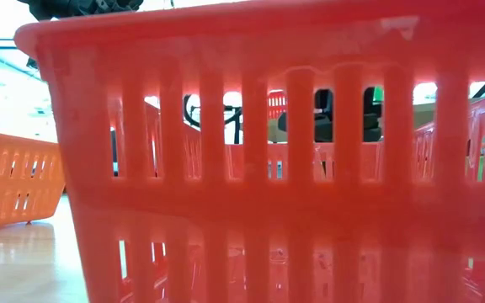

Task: Stack baskets on shelf by color
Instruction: Put the top orange bin on the shelf

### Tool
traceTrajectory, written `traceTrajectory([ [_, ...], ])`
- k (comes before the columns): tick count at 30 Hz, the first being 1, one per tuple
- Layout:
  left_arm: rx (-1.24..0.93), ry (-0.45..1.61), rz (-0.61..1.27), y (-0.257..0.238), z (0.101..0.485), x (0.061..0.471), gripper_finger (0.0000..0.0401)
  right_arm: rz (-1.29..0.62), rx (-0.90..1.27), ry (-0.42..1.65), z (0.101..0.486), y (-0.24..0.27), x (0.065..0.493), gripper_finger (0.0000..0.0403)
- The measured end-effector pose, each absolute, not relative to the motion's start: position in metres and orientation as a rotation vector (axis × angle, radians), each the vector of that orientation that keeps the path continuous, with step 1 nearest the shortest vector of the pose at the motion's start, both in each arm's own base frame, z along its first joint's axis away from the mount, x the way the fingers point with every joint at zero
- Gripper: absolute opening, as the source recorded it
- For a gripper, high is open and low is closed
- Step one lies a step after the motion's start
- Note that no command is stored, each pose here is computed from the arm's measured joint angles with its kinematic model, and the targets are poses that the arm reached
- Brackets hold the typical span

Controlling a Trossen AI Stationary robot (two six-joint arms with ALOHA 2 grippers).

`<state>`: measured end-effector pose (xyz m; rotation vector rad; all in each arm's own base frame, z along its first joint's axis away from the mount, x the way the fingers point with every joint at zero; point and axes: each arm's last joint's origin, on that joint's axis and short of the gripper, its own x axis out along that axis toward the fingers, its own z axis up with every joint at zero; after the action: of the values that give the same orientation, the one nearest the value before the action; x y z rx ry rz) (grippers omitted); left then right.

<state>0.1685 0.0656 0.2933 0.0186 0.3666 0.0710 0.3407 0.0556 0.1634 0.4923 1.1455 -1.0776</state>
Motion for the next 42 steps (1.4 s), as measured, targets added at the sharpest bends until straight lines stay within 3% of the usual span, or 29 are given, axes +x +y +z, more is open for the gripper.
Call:
traceTrajectory([
  [8,0.02,0.366,0.071,0.066,0.293,0.169,0.0018,-0.962,0.487,1.237,0.165,0.066,0.341,0.0063],
  [12,0.02,0.365,0.071,0.066,0.293,0.169,0.0022,-0.799,0.461,1.291,0.165,0.076,0.345,0.0013],
  [18,0.026,0.353,0.072,0.066,0.295,0.169,0.0023,-0.541,0.379,1.234,0.193,0.097,0.365,0.0027],
  [26,0.028,0.351,0.073,0.066,0.295,0.169,0.0017,-0.345,0.237,1.081,0.271,0.111,0.389,0.0014],
  [34,0.026,0.351,0.073,0.066,0.295,0.169,0.0022,-0.401,0.099,1.064,0.338,0.104,0.376,0.0011],
  [42,0.025,0.351,0.073,0.066,0.295,0.169,0.0017,-0.519,-0.01,1.146,0.369,0.089,0.352,0.0015],
])
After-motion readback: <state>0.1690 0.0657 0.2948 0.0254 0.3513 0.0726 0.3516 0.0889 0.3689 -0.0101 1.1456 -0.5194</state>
